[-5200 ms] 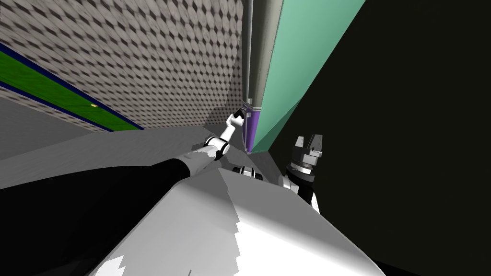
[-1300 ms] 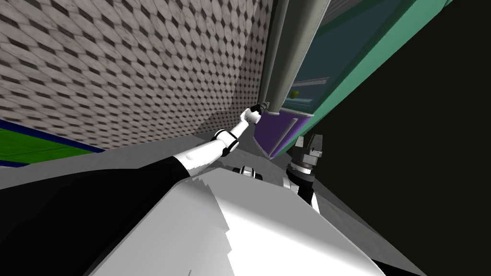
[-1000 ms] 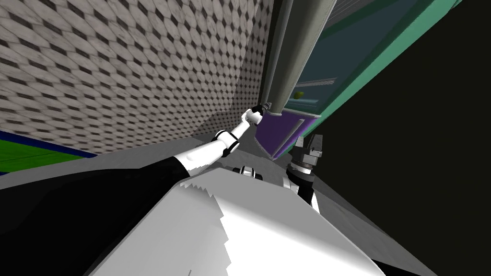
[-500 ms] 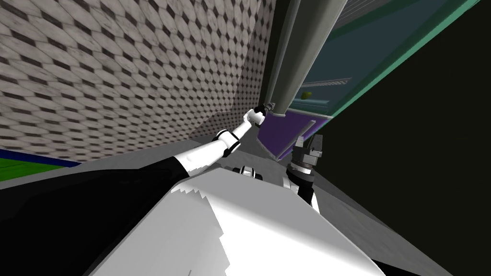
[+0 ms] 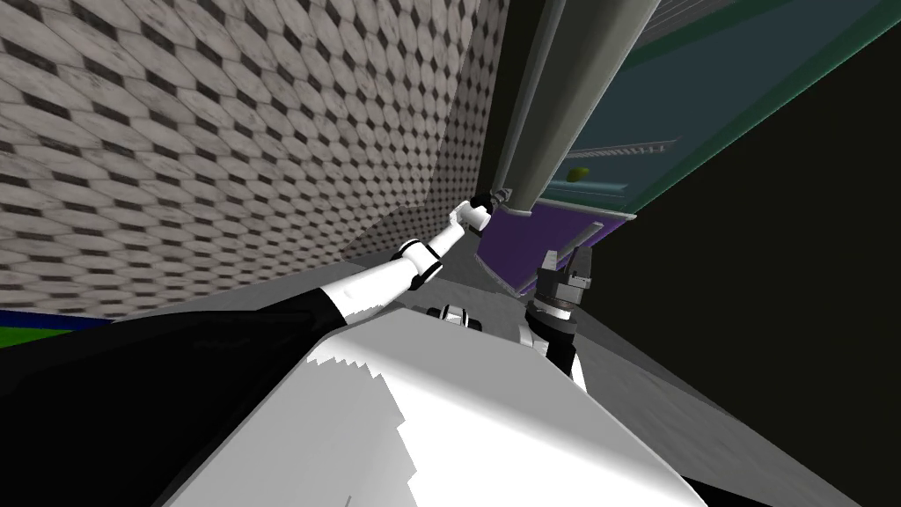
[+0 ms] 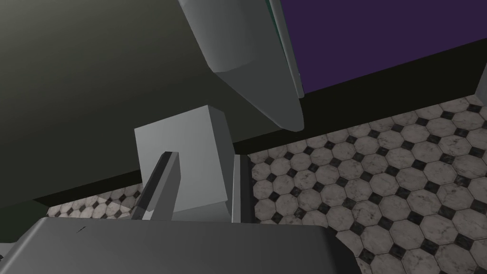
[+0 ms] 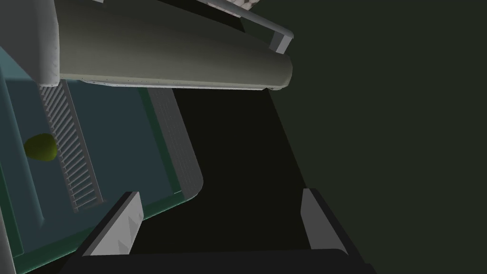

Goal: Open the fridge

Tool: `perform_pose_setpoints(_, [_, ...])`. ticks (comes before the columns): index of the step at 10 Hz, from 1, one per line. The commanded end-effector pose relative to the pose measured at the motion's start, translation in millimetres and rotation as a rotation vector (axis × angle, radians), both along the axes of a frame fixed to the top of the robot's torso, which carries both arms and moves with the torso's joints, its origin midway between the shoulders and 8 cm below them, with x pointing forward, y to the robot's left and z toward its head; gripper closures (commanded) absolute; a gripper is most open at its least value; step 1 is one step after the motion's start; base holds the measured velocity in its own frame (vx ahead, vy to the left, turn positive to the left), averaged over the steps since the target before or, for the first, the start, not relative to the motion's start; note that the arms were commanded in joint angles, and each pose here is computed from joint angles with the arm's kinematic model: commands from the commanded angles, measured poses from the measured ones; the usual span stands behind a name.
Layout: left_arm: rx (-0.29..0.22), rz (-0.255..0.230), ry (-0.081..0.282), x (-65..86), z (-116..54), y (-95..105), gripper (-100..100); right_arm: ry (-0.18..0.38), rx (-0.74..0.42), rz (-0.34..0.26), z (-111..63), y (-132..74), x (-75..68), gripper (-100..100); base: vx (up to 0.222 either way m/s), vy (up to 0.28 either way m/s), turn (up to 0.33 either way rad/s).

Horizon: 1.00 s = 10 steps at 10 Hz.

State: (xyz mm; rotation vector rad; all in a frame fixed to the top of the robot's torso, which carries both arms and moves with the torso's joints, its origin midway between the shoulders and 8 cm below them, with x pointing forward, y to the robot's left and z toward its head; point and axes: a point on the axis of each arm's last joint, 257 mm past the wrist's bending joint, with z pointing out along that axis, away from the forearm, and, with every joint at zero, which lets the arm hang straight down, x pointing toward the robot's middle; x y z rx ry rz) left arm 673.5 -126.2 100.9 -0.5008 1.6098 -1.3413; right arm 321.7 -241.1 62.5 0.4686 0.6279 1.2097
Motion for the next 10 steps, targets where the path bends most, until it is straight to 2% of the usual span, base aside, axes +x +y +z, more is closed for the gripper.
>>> perform_pose_setpoints(1, [-0.001,-0.009,-0.005,-2.8,2.2,-4.5,100,0.000,0.000,0.000,0.0,0.0,0.0,0,0.015,0.129,-0.018])
perform_pose_setpoints(4, [-0.003,-0.047,-0.009,-14.1,4.2,-21.3,100,0.000,0.000,0.000,0.0,0.0,0.0,0,0.084,0.214,-0.128])
perform_pose_setpoints(10, [-0.006,-0.100,-0.012,-30.3,5.8,-43.5,100,0.000,0.000,0.000,-0.1,0.0,0.0,0,0.100,0.287,-0.098])
